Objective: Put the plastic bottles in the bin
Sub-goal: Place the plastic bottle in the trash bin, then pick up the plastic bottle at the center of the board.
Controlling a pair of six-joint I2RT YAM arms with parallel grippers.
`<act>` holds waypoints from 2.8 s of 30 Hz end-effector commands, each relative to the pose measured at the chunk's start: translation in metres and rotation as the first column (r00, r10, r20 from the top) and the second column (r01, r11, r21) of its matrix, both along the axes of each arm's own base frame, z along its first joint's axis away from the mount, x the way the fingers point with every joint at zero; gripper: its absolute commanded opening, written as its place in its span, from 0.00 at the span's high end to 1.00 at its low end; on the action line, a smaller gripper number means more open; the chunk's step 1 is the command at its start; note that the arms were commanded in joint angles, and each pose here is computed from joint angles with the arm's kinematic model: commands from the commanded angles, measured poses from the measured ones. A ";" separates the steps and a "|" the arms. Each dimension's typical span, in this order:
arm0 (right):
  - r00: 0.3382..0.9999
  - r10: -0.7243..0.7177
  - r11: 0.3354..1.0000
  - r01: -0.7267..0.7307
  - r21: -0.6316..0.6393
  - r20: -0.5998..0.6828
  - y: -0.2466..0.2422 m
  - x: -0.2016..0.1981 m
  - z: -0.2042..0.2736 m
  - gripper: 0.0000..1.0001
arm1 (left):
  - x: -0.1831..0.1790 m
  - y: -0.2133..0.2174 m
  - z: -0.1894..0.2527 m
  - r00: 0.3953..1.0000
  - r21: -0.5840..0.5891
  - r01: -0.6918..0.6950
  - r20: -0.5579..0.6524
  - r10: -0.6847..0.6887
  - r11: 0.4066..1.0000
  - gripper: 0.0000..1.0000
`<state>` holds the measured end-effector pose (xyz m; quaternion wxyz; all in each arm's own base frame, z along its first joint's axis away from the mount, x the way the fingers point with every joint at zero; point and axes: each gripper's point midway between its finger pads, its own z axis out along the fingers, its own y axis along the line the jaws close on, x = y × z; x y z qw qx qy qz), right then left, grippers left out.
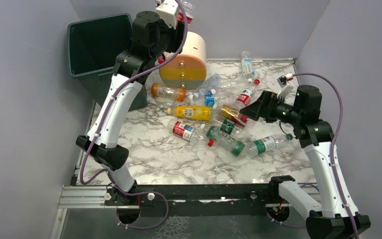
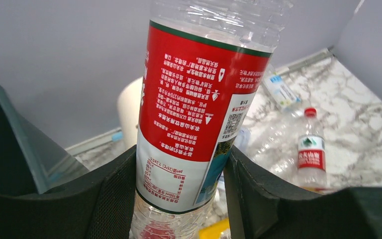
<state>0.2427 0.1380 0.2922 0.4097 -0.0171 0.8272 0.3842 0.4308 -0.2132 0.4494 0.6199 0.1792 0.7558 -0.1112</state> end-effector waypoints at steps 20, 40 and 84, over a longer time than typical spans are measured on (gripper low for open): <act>0.999 0.047 0.997 -0.047 0.055 0.002 0.009 -0.003 -0.002 0.01 | 0.042 0.197 0.069 0.854 -0.214 -0.428 0.222 0.470 0.878 0.43; 0.998 0.056 0.997 -0.056 0.058 -0.001 0.010 0.000 -0.003 0.01 | 0.036 0.234 0.036 0.830 -0.254 -0.510 0.106 0.548 0.821 0.07; 0.999 0.038 0.997 -0.036 0.066 -0.021 0.009 0.006 -0.012 0.01 | -0.154 0.005 -0.243 0.707 -0.319 -0.393 -0.705 0.061 0.863 0.01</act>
